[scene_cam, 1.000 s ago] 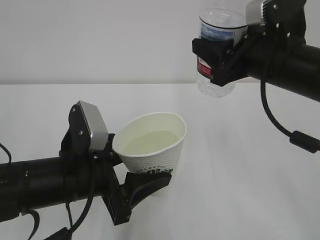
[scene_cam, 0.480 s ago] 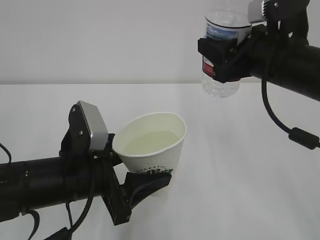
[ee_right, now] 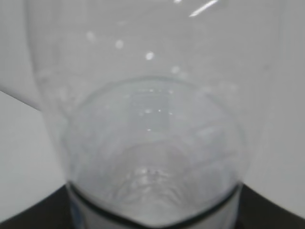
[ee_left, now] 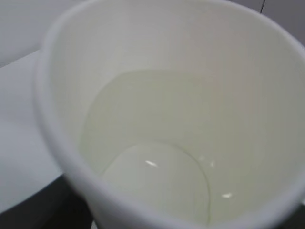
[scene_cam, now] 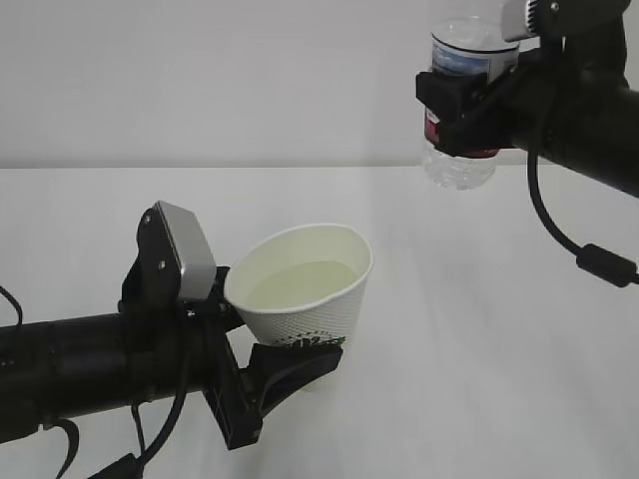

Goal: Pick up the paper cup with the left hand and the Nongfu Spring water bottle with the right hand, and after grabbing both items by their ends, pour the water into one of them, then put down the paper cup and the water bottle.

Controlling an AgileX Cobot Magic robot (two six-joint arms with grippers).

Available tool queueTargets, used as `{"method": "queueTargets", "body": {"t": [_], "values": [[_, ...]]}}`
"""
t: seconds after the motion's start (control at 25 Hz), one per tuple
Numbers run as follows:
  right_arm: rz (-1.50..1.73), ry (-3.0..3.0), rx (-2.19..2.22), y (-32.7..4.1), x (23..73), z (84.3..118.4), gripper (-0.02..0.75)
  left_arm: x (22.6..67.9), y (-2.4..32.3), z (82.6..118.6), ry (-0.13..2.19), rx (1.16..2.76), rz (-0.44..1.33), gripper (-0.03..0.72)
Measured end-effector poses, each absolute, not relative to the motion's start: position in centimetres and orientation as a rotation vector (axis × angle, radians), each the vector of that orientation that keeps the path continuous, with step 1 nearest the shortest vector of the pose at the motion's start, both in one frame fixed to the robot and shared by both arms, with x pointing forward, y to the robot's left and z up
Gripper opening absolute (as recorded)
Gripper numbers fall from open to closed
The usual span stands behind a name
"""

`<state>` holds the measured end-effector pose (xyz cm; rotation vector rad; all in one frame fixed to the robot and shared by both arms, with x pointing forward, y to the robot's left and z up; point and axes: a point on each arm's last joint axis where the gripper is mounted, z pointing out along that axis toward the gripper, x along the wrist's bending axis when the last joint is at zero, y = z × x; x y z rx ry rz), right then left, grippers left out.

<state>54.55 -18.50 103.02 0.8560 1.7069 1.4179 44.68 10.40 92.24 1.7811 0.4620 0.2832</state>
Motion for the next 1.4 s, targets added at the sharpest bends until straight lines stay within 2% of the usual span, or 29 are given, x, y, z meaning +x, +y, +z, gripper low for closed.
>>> {"method": "queueTargets", "body": {"t": [0.44, 1.16, 1.4], "values": [[1.405, 1.650, 0.927, -19.0, 54.8, 103.1, 0.377, 44.7, 10.4, 92.2, 0.462, 1.781, 0.283, 0.525], [1.288, 1.546, 1.095, -23.7, 56.1, 102.8, 0.377, 44.7, 10.4, 92.2, 0.462, 1.781, 0.283, 0.525], [1.268, 1.550, 1.136, -24.2, 56.6, 101.9, 0.377, 44.7, 10.4, 92.2, 0.462, 1.781, 0.283, 0.525]]}}
